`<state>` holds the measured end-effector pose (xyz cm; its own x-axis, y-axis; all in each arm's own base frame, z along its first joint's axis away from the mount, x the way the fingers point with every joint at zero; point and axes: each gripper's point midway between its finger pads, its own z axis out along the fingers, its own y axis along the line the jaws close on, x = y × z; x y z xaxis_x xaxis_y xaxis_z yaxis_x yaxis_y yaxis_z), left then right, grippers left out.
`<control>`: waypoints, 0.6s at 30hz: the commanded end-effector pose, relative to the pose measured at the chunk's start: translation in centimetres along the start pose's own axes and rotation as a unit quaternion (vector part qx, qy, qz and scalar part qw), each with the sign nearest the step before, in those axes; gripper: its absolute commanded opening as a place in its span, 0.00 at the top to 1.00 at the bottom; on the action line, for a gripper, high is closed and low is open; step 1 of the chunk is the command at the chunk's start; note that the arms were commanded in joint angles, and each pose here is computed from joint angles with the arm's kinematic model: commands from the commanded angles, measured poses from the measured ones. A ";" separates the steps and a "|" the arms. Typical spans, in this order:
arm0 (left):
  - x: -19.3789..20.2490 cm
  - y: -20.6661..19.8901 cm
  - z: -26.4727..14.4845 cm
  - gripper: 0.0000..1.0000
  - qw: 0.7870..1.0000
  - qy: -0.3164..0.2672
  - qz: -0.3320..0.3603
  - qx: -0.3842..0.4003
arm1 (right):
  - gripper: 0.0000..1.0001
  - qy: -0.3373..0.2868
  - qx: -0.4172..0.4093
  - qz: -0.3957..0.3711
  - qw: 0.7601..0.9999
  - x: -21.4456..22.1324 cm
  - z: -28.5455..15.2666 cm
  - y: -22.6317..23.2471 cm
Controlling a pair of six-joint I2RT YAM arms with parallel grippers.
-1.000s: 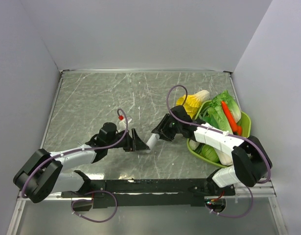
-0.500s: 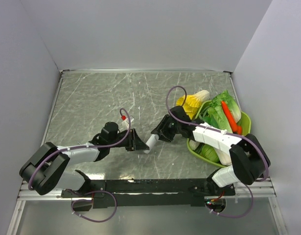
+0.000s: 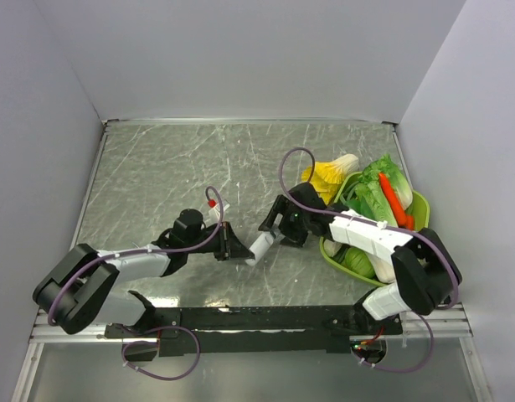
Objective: Unload the batteries from the remote control
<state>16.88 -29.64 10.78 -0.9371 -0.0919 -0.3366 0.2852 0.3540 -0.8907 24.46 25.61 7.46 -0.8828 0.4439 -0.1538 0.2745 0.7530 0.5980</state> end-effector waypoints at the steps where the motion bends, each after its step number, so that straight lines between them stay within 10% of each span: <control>1: -0.5 -1.8 -0.3 0.99 1.000 0.005 0.017 0.020 | 0.03 -0.041 0.011 -0.084 0.996 -1.4 -1.9 -1.2; 18: 1.0 1.5 0.8 0.88 0.995 0.073 -0.055 -0.029 | 0.18 -0.048 -0.085 -0.252 0.963 0.3 -5.1 -0.4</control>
<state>16.22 -29.27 8.10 -0.9795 -0.0247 -0.2001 0.1693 0.4379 -0.8830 22.71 22.51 11.27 -0.8471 0.1309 -0.5150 -0.1958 0.8241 0.5315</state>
